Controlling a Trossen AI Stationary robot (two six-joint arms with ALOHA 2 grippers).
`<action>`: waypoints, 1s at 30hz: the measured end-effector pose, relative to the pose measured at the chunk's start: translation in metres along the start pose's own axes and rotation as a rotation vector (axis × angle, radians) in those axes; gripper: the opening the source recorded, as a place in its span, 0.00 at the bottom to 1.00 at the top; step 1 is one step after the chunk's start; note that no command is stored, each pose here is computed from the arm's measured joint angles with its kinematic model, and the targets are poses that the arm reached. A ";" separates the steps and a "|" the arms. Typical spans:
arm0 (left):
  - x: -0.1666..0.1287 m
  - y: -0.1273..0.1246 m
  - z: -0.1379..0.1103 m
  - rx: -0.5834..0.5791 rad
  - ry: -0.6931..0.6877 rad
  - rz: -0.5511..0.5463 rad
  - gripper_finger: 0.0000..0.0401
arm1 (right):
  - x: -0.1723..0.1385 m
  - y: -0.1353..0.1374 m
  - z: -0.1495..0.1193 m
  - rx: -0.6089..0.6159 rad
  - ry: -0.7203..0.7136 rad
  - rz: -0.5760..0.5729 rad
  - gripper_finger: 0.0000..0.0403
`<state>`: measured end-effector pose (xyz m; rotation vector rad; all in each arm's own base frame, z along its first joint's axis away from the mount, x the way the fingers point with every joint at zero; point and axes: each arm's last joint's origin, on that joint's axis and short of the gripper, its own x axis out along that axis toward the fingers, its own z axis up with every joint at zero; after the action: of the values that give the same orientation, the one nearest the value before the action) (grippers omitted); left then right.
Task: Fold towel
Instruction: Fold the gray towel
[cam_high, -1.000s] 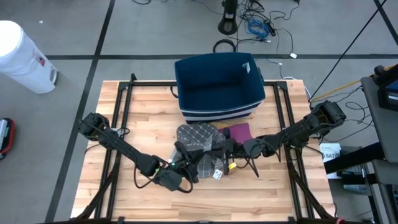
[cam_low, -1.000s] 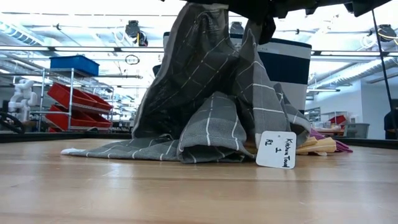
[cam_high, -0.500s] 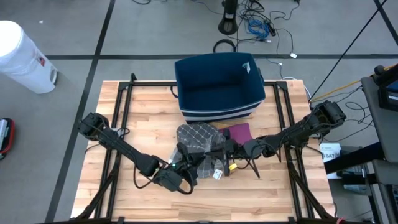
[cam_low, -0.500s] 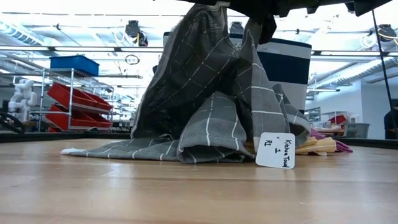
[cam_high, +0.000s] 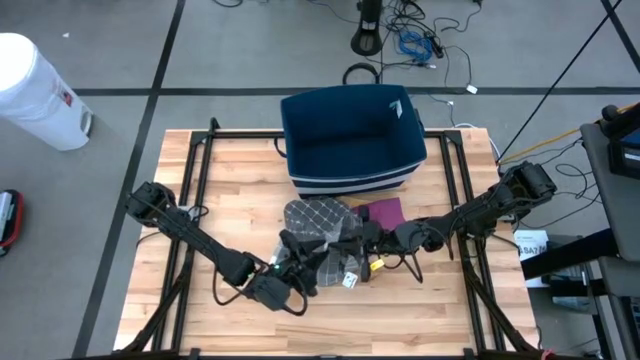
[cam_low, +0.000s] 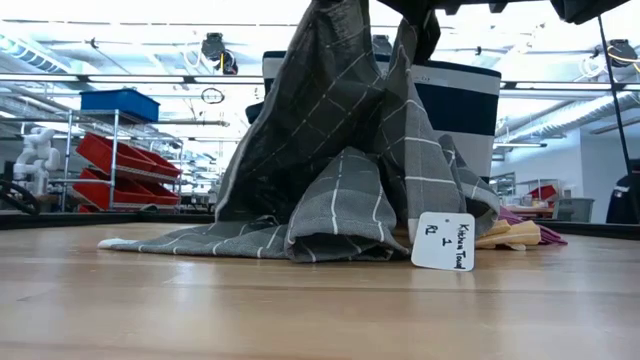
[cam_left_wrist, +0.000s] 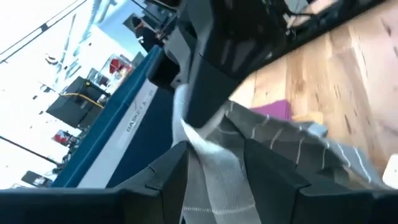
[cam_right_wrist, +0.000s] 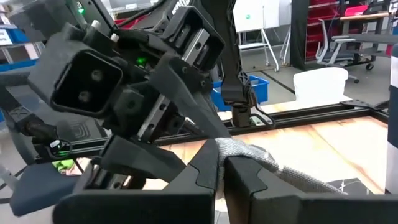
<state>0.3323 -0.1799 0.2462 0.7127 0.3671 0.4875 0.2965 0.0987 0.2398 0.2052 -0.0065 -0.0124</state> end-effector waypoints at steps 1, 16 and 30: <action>0.001 0.001 0.000 -0.005 0.002 0.008 0.41 | 0.000 0.000 0.000 0.003 -0.002 0.000 0.01; 0.000 0.004 -0.003 0.027 0.076 0.146 0.30 | -0.001 0.002 0.001 0.005 -0.013 0.010 0.01; 0.000 0.003 0.000 0.047 0.040 0.089 0.08 | -0.001 0.002 -0.002 -0.008 0.014 0.005 0.01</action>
<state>0.3312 -0.1781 0.2482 0.7682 0.3864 0.5799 0.2958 0.1008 0.2385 0.1973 0.0072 -0.0057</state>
